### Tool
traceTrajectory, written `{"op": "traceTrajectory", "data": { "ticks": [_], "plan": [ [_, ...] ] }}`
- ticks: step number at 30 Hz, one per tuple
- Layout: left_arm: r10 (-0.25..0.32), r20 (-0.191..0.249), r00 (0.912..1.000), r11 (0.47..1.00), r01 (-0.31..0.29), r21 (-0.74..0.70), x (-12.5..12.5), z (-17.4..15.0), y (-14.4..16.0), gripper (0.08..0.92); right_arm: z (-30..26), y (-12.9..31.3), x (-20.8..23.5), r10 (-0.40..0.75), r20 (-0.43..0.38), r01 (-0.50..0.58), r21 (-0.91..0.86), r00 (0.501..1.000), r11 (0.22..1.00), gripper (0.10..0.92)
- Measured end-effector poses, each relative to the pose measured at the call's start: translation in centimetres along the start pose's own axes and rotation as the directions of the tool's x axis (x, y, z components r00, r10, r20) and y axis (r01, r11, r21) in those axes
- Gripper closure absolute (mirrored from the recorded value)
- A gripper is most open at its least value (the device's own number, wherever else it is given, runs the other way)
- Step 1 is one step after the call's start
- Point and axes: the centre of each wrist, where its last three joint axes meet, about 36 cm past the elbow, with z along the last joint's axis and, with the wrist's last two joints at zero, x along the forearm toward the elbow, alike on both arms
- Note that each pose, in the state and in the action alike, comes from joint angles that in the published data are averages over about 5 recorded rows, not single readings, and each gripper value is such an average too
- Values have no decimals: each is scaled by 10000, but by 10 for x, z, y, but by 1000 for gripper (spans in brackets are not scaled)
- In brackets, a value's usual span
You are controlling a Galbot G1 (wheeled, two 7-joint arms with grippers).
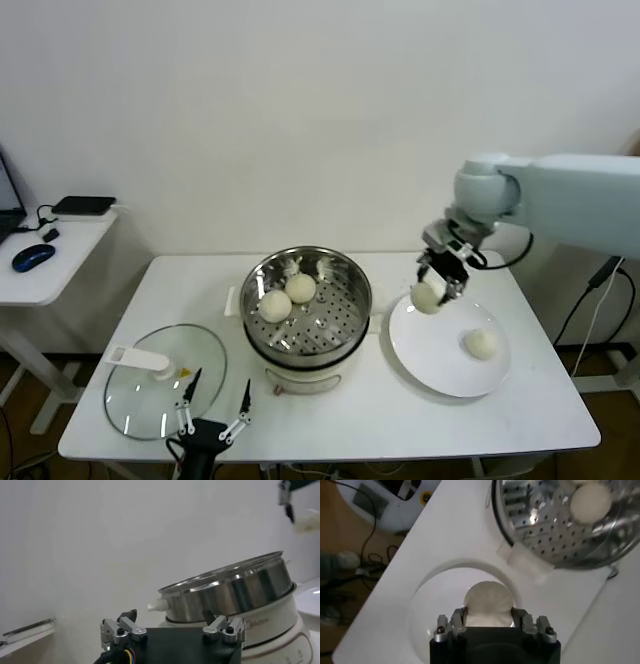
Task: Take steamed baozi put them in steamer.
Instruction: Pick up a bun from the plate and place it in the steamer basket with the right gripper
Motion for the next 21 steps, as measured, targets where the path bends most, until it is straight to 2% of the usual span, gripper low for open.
{"op": "traceTrajectory", "data": {
  "ticks": [9, 15, 21],
  "plan": [
    [-118, 13, 9999, 9999, 118, 22, 1, -2, -1, 177, -82, -48, 27, 789, 241, -824, 3209, 9966, 9435, 386],
    [-214, 26, 9998, 9998, 214, 30, 0, -2, 0, 177, -128, -65, 12, 668, 797, -972, 4845, 9946, 8694, 388],
    [-247, 25, 9997, 9997, 247, 44, 0, -2, 1, 177, -147, -74, -15, 368, 1302, -1061, 5789, 9908, 8085, 392]
  ]
}}
